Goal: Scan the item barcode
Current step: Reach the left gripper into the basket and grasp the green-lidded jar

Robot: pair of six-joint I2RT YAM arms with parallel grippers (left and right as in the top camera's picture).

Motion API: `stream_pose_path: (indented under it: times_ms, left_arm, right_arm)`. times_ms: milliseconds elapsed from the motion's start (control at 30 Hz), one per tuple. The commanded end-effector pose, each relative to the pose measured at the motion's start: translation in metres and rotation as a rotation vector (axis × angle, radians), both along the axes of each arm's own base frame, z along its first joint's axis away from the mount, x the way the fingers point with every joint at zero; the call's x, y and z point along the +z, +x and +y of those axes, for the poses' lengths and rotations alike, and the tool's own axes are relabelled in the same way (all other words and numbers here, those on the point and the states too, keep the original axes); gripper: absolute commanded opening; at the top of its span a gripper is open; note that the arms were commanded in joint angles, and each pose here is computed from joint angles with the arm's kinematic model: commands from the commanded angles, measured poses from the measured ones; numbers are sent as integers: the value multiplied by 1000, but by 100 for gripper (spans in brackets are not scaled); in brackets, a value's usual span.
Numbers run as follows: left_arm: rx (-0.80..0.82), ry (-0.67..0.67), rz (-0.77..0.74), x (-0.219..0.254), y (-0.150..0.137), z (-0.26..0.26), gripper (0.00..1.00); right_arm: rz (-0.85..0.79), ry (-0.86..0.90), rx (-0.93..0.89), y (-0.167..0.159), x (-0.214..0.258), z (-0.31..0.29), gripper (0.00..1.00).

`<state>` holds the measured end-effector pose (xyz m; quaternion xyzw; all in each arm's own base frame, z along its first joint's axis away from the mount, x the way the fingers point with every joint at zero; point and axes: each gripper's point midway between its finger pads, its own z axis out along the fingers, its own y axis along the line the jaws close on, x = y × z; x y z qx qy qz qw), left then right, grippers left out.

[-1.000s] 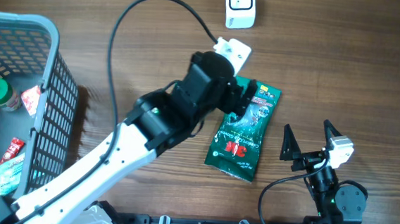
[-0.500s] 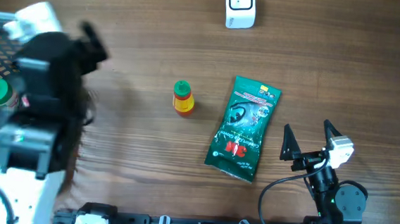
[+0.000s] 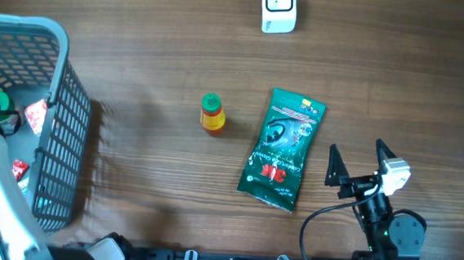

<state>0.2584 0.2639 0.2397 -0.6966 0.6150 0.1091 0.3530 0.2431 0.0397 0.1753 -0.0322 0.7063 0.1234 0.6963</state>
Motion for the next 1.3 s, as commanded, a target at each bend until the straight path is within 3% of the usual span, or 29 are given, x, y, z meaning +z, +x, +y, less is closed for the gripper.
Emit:
stream_pose_path:
  times_ms: [0, 233, 500, 1100, 1167, 1267]
  left_arm:
    - [45, -88, 43, -40, 13, 11, 100]
    - [5, -103, 166, -100, 37, 35, 100]
    - [-154, -5, 256, -117, 61, 56, 100]
    - [-276, 23, 346, -166, 82, 72, 100]
    - [-277, 13, 356, -171, 81, 71, 96]
    - [-279, 4, 365, -173, 79, 70, 83]
  right_arm:
    - [-12, -10, -8, 0, 2, -1, 100]
    - [-12, -10, -8, 0, 2, -1, 100]
    - [-12, -10, -8, 0, 2, -1, 99]
    - [-12, -10, -8, 0, 2, -1, 100]
    - [-12, -10, -8, 0, 2, -1, 100]
    - [-12, -10, -8, 0, 2, -1, 100]
